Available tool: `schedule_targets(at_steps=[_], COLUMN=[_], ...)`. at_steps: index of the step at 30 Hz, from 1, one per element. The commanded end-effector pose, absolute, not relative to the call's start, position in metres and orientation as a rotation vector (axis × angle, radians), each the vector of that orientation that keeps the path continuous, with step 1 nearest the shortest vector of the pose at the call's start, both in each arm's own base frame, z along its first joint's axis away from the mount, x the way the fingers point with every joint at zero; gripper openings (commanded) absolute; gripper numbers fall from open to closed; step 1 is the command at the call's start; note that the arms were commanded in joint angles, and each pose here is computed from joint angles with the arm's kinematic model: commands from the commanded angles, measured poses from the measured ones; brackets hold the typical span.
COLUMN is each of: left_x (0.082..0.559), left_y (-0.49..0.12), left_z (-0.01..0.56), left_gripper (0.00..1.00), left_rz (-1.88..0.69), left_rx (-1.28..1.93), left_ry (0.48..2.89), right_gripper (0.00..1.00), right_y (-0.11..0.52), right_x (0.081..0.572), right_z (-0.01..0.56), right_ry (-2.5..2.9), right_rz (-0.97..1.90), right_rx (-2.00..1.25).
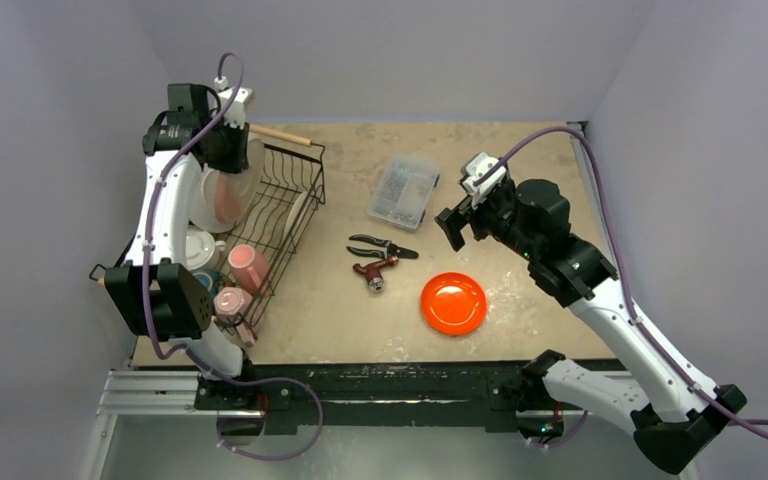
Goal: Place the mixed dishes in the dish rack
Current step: Insert the plate into the dish rack.
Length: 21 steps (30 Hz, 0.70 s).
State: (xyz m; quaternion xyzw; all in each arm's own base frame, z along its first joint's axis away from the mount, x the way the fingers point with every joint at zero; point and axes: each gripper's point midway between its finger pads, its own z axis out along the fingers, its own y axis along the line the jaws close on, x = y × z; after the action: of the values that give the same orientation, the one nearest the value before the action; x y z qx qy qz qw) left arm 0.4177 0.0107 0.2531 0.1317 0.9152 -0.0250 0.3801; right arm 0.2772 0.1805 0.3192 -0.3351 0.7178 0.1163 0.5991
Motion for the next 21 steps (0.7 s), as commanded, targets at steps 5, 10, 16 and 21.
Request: schedule_targets(at_steps=[5, 10, 16, 21], left_x=[0.442, 0.442, 0.444, 0.445], left_y=[0.004, 0.008, 0.012, 0.015], left_z=[0.249, 0.238, 0.228, 0.218], left_gripper=[0.00, 0.00, 0.00, 0.00], left_rz=[-0.157, -0.144, -0.136, -0.131], left_rx=[0.358, 0.382, 0.371, 0.366], left_ry=[2.262, 2.281, 2.286, 2.311], right_gripper=[0.99, 0.99, 0.99, 0.99], right_y=[0.186, 0.188, 0.189, 0.190], right_x=[0.290, 0.292, 0.295, 0.297], right_z=[0.330, 0.330, 0.332, 0.333], right_ry=[1.650, 1.658, 1.663, 1.667], right_rz=[0.263, 0.265, 0.260, 0.262], right_rx=[-0.771, -0.772, -0.773, -0.775])
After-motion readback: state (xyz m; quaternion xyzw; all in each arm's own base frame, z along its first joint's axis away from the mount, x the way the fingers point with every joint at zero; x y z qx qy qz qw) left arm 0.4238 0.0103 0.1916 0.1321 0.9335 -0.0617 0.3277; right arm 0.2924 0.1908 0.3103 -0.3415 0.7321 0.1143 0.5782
